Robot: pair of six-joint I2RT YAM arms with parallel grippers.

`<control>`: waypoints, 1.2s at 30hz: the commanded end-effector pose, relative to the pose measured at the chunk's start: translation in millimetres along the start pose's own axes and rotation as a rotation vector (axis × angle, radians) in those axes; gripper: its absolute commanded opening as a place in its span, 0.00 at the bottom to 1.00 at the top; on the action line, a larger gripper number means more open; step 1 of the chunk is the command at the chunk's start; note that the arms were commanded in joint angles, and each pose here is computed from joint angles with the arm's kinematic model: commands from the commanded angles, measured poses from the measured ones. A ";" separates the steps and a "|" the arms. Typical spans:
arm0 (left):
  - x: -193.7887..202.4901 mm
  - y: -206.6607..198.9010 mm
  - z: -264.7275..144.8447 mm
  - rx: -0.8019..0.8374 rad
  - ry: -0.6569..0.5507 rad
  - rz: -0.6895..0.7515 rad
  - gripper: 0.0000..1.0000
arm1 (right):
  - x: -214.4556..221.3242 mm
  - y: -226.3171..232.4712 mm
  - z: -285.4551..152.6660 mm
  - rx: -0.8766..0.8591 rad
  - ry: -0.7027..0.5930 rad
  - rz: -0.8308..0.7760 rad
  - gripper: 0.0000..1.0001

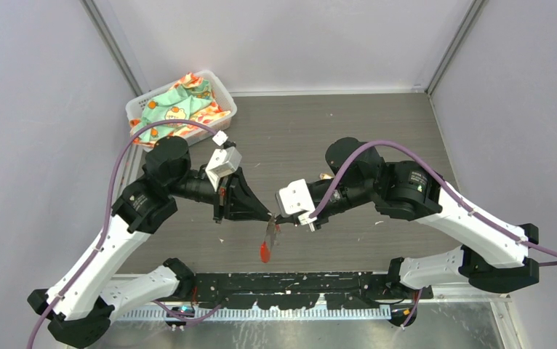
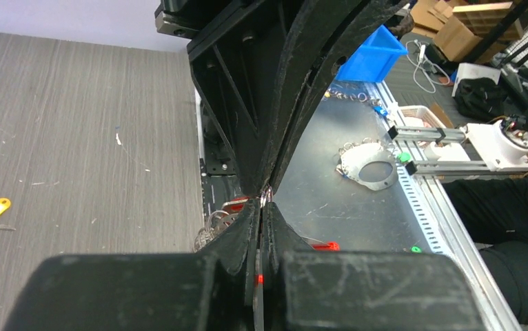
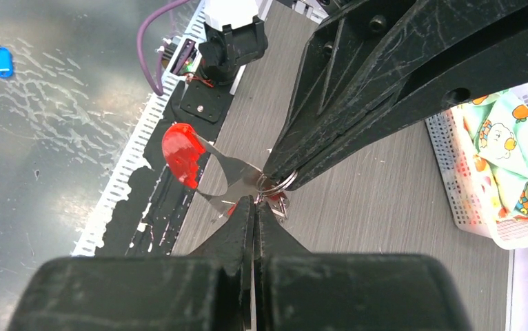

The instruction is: Put the keys on the keyring

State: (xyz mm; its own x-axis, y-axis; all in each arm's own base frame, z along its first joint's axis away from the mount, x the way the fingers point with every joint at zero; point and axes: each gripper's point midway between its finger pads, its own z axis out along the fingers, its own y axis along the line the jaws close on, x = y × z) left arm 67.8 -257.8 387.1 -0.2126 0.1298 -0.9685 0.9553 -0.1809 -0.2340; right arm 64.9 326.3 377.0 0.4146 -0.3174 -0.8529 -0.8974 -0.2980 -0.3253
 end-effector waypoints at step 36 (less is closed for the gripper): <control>-25.1 15.7 -12.2 -0.153 -0.121 0.213 0.00 | -46.1 -43.1 -23.4 0.358 -0.234 0.289 0.35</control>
State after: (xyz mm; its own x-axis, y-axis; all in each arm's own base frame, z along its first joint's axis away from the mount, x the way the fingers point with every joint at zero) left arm 88.4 -255.7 396.6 -0.1013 0.0301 -0.9944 0.9922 -0.0702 -0.1032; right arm 84.2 322.8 415.4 0.2260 -0.2279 -0.9471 -0.9704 0.0320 -0.2392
